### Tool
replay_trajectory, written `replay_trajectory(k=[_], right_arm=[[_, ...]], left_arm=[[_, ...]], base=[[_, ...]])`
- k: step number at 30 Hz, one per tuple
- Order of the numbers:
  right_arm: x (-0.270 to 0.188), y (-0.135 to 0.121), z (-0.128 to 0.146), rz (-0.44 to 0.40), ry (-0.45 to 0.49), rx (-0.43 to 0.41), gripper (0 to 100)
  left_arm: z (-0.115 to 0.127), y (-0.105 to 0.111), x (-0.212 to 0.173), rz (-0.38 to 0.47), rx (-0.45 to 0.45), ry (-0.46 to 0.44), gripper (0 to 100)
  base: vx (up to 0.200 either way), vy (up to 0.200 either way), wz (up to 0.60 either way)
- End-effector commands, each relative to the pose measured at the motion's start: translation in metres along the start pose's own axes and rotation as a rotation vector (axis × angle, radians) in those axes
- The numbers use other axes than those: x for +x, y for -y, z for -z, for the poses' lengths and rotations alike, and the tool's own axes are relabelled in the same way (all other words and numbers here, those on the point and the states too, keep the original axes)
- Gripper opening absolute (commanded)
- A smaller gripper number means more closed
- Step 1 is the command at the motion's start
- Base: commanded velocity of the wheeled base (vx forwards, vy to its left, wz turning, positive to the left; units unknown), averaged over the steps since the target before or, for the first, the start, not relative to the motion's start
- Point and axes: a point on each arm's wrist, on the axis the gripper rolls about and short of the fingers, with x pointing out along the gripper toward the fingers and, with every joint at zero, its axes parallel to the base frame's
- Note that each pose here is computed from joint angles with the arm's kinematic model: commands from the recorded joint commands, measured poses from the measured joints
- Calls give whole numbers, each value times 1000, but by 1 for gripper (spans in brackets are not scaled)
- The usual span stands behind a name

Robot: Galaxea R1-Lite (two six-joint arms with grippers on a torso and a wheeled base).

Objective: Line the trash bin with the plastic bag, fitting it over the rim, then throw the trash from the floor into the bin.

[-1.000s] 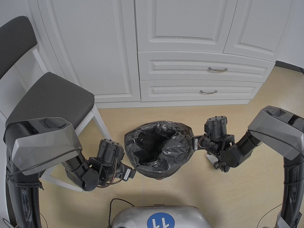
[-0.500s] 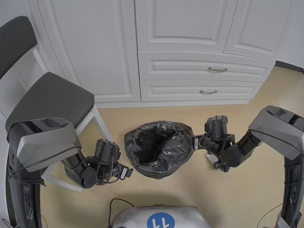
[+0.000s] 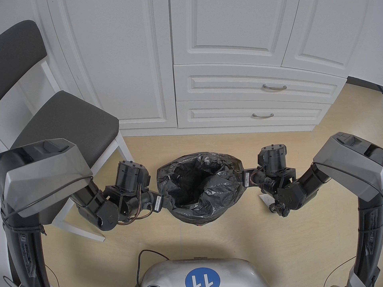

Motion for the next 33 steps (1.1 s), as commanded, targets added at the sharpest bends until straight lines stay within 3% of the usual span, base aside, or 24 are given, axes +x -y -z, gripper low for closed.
replay_trajectory(k=[1,2,16,33], right_arm=[[4,0,5,3,-10,-3,100],[5,1,6,5,-15,-3,100],[5,1,8,5,-22,-9,100],[3,0,8,2,-22,-10,100]], left_arm=[[8,11,22,-21,-17,-19,100],[15,9,34,-56,-20,-33,100],[18,-13,32,-95,-14,-102,100],[35,-17,57,-100,-26,-139,100]], base=[[0,0,0],[0,0,0],[0,0,0],[0,0,0]])
